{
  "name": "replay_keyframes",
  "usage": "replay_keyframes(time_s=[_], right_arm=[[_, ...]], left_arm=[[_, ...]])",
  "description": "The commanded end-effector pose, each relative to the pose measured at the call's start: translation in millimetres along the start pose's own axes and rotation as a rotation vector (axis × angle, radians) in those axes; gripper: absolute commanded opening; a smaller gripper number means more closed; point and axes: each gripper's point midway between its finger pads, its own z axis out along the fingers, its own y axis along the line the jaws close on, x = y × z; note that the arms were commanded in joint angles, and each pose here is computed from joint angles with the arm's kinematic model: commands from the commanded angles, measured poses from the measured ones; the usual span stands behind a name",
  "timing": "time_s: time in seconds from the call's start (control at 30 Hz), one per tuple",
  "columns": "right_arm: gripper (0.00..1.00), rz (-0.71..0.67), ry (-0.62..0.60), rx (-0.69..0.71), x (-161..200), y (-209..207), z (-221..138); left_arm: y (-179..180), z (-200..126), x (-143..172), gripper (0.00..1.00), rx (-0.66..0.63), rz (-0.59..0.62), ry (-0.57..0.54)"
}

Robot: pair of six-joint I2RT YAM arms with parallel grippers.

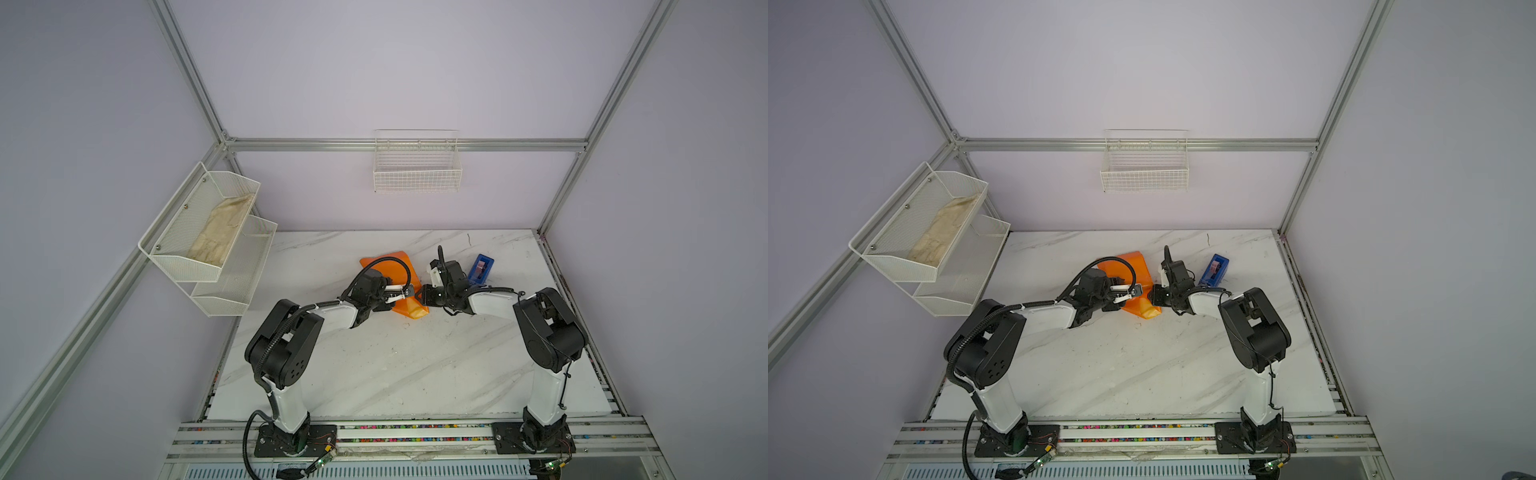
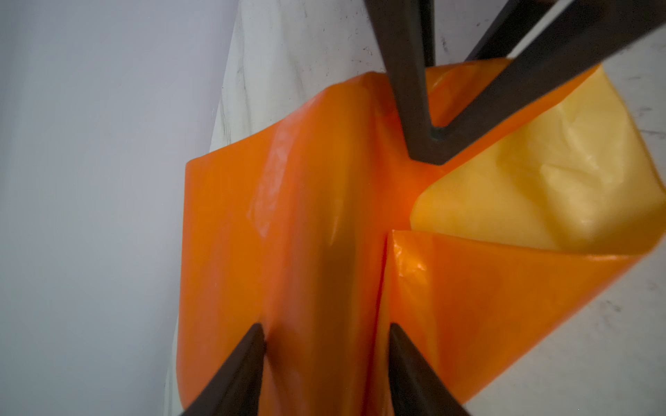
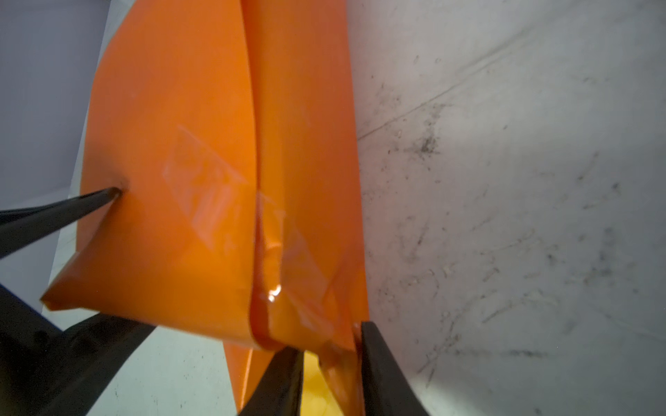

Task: Wrap a gift box in wrapping paper
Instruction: Fold the wrapping paper for the gift box.

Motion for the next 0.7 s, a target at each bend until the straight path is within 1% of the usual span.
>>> replay_keyframes(time_s=[0.0, 0.1, 0.2, 0.27, 0.3, 0.37, 0.5, 0.53, 0.57, 0.6, 0.67], right_arm=[[0.28, 0.02, 0.037, 0.023, 13, -1, -11], [0.22, 0.019, 0.029, 0.024, 13, 1, -17], [0.12, 0.016, 0.023, 0.009, 11, 8, -21], [0.08, 0.015, 0.032, -0.01, 11, 15, -21], [0.06, 0.015, 0.033, -0.019, 11, 19, -21], [0.05, 0.018, 0.033, -0.043, 11, 27, -19], [0.06, 0.018, 0.05, -0.08, 15, 41, -12], [0.08, 0.02, 0.056, -0.079, 16, 43, -10], [0.16, 0.024, 0.06, -0.064, 17, 40, -9], [0.21, 0.026, 0.057, -0.041, 18, 36, -10], [0.28, 0.043, 0.036, 0.02, 20, 24, -15]], left_arm=[[-18, 8, 21, 0.52, 0.065, -0.015, 0.086], [-21, 9, 22, 0.51, 0.073, -0.009, 0.092], [-22, 10, 22, 0.51, 0.077, -0.007, 0.097], [-22, 11, 22, 0.5, 0.079, -0.007, 0.098], [-23, 11, 23, 0.5, 0.082, -0.006, 0.1], [-24, 12, 23, 0.5, 0.084, -0.004, 0.101], [-25, 12, 23, 0.5, 0.091, -0.002, 0.103], [-26, 12, 23, 0.5, 0.092, -0.002, 0.105], [-26, 11, 24, 0.5, 0.093, -0.002, 0.107], [-26, 11, 24, 0.49, 0.094, -0.002, 0.108], [-26, 11, 24, 0.49, 0.095, -0.001, 0.109]])
